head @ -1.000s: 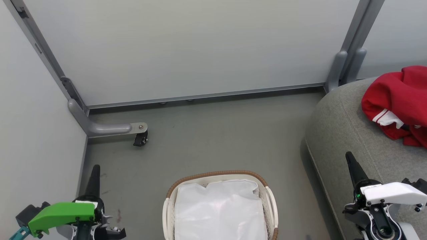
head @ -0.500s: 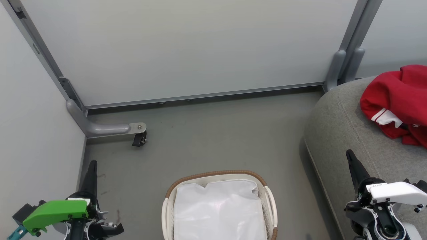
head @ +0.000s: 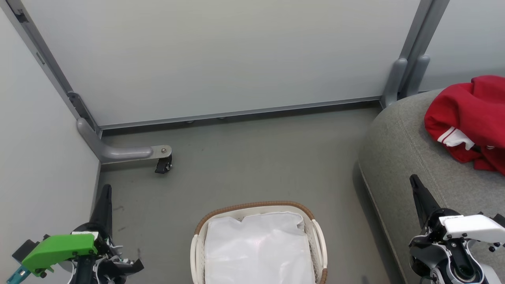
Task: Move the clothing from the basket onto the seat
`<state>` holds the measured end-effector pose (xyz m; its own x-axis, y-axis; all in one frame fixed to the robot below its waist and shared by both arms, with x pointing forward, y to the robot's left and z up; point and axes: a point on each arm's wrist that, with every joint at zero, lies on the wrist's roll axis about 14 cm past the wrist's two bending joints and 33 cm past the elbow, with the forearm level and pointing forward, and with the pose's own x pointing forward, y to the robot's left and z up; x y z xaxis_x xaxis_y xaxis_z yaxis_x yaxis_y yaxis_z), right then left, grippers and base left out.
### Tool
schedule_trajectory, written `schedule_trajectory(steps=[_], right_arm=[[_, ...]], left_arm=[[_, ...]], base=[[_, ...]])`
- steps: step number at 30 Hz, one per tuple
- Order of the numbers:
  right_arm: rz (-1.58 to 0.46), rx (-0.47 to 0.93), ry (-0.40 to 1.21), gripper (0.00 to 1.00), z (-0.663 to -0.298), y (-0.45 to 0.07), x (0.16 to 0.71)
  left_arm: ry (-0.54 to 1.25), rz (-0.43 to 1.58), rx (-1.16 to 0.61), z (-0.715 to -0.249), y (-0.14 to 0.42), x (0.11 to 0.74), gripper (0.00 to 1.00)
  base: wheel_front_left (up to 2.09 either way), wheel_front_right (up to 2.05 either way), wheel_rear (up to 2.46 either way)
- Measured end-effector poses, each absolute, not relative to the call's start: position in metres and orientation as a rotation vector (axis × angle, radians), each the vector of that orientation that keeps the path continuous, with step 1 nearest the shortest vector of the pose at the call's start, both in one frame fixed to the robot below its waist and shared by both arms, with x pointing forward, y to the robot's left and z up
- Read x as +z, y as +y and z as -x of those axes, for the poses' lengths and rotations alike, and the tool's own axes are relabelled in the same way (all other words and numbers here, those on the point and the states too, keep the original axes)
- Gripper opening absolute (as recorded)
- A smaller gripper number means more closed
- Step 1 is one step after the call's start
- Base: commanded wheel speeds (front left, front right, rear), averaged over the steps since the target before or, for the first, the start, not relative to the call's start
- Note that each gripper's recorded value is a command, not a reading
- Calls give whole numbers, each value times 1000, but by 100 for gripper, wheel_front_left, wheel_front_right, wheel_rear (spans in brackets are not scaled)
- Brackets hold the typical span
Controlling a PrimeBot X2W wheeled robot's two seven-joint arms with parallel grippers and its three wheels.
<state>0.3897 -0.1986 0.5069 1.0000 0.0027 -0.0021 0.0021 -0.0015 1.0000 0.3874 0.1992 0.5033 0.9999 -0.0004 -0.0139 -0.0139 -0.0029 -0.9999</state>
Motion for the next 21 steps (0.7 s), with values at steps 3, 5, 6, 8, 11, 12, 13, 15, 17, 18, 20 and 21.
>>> schedule_trajectory(steps=[3,5,6,8,11,12,13,15,17,18,20,21], right_arm=[[-1576,1,2,0,-390,-199,507],[-1576,1,2,0,-390,-199,507],[-1576,1,2,0,-390,-199,507],[-1576,1,2,0,-390,-199,507],[-1576,1,2,0,-390,-199,507],[-1576,1,2,0,-390,-199,507],[-1576,1,2,0,-390,-199,507],[-1576,1,2,0,-390,-199,507],[-1576,1,2,0,-390,-199,507],[-1576,1,2,0,-390,-199,507],[-1576,1,2,0,-390,-199,507],[-1576,1,2,0,-390,-199,507]], left_arm=[[10,1576,11,-387,199,503,0],[10,1576,11,-387,199,504,0],[10,1576,11,-387,199,504,0],[10,1576,11,-387,199,504,0],[9,1576,11,-387,200,504,0],[9,1576,11,-387,200,504,0],[9,1576,11,-387,200,504,0],[9,1576,11,-387,200,504,0],[9,1576,11,-387,200,504,0],[9,1576,11,-387,200,504,0],[9,1576,11,-387,200,504,0],[9,1576,11,-387,200,504,0]], base=[[0,0,0],[0,0,0],[0,0,0],[0,0,0],[0,0,0],[0,0,0],[0,0,0],[0,0,0],[0,0,0],[0,0,0],[0,0,0],[0,0,0]])
